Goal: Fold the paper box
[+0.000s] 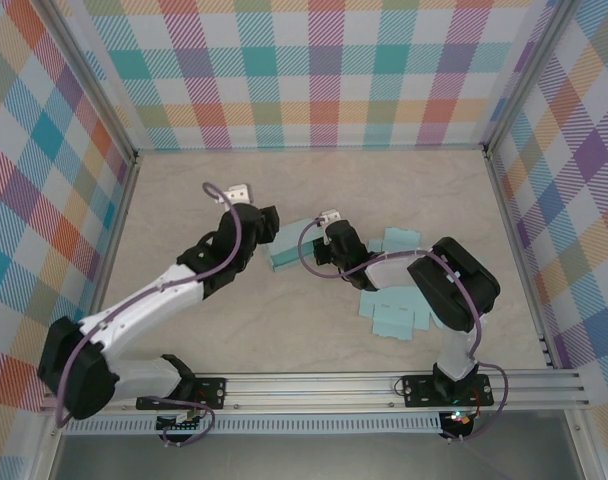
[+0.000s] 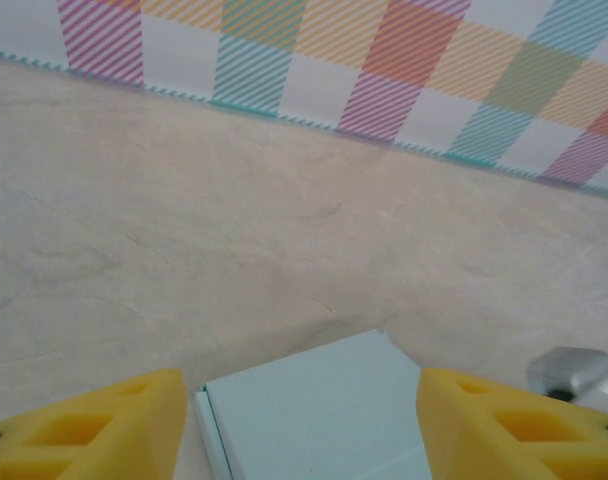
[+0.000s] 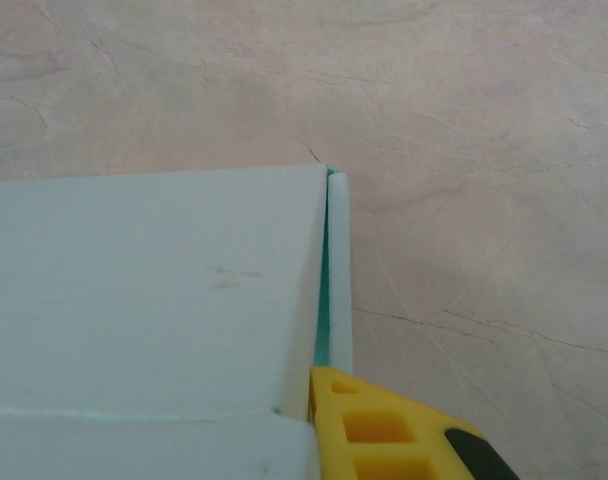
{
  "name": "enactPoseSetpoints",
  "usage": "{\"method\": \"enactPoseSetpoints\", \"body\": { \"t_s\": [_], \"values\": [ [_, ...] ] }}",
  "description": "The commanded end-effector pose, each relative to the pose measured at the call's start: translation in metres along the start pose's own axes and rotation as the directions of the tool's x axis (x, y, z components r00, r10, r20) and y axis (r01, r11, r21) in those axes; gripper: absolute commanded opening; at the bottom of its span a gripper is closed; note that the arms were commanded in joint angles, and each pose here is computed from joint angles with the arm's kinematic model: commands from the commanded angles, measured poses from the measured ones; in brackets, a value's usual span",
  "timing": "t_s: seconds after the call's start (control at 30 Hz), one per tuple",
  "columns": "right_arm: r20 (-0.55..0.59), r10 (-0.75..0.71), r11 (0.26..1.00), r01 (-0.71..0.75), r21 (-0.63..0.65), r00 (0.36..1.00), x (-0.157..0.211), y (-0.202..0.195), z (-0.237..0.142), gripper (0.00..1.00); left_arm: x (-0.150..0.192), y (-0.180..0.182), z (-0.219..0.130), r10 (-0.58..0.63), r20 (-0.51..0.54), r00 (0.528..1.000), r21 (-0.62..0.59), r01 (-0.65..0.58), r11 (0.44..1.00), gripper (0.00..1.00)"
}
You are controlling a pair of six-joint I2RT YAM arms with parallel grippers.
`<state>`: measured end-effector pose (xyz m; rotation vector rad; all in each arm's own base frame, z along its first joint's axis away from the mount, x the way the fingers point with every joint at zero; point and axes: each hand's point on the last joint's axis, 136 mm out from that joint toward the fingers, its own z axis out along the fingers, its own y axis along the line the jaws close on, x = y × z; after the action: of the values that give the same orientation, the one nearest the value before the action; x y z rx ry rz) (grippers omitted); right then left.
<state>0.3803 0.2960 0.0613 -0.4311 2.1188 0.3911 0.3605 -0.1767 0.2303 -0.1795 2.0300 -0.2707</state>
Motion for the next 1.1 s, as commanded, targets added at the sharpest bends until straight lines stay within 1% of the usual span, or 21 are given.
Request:
{"method": "enactPoseSetpoints", "body": {
  "t_s": [0.0, 0.1, 0.2, 0.27, 0.33, 0.43, 0.57, 0.63, 0.7, 0.8, 0.9, 1.07],
  "values": [
    [-0.205, -0.044, 0.999, 0.045, 0.002, 0.978, 0.062, -0.002, 0.001, 0.14, 0.024, -0.010, 0.034, 0.038, -0.124, 0.992, 0.049, -0.033, 0.998, 0.53],
    [-0.211, -0.048, 0.999, 0.050, 0.007, 0.976, 0.064, -0.003, 0.000, 0.17, 0.042, -0.025, 0.057, 0.031, -0.188, 0.982, 0.099, -0.013, 0.995, 0.40],
    [-0.208, -0.049, 0.999, 0.052, 0.009, 0.977, 0.063, -0.003, -0.003, 0.20, 0.061, -0.028, 0.073, 0.025, -0.239, 0.971, 0.099, -0.002, 0.995, 0.30],
    [-0.207, -0.050, 0.999, 0.053, 0.008, 0.977, 0.061, -0.003, -0.006, 0.23, 0.073, -0.027, 0.081, 0.020, -0.265, 0.964, 0.095, 0.006, 0.995, 0.26],
    [-0.205, -0.051, 0.999, 0.053, 0.004, 0.978, 0.059, -0.001, -0.009, 0.28, 0.082, -0.026, 0.086, 0.019, -0.285, 0.958, 0.092, 0.008, 0.996, 0.25],
    [-0.201, -0.052, 0.999, 0.052, -0.006, 0.978, 0.055, 0.002, -0.014, 0.39, 0.094, -0.021, 0.093, 0.016, -0.304, 0.952, 0.071, 0.006, 0.997, 0.24],
    [-0.205, -0.050, 0.999, 0.049, -0.013, 0.977, 0.054, 0.005, -0.023, 0.57, 0.106, -0.015, 0.102, 0.012, -0.322, 0.947, 0.044, 0.003, 0.999, 0.23],
    [-0.211, -0.048, 0.999, 0.045, -0.016, 0.976, 0.055, 0.006, -0.029, 0.63, 0.111, -0.014, 0.106, 0.005, -0.330, 0.944, 0.037, 0.008, 0.999, 0.23],
    [-0.221, -0.048, 0.999, 0.044, -0.024, 0.974, 0.056, 0.008, -0.036, 0.74, 0.116, -0.015, 0.110, -0.003, -0.339, 0.941, 0.037, 0.016, 0.999, 0.23],
    [-0.234, -0.048, 0.998, 0.040, -0.038, 0.971, 0.055, 0.012, -0.048, 0.84, 0.121, -0.014, 0.114, -0.008, -0.346, 0.938, 0.032, 0.021, 0.999, 0.23],
    [-0.243, -0.045, 0.998, 0.035, -0.048, 0.969, 0.054, 0.015, -0.065, 1.00, 0.123, -0.013, 0.116, -0.009, -0.345, 0.939, 0.026, 0.019, 0.999, 0.22],
    [-0.247, -0.002, 0.996, -0.021, -0.090, 0.969, 0.044, 0.021, -0.098, 1.00, 0.125, -0.012, 0.116, -0.012, -0.348, 0.937, 0.024, 0.021, 0.999, 0.22]
  ]
}}
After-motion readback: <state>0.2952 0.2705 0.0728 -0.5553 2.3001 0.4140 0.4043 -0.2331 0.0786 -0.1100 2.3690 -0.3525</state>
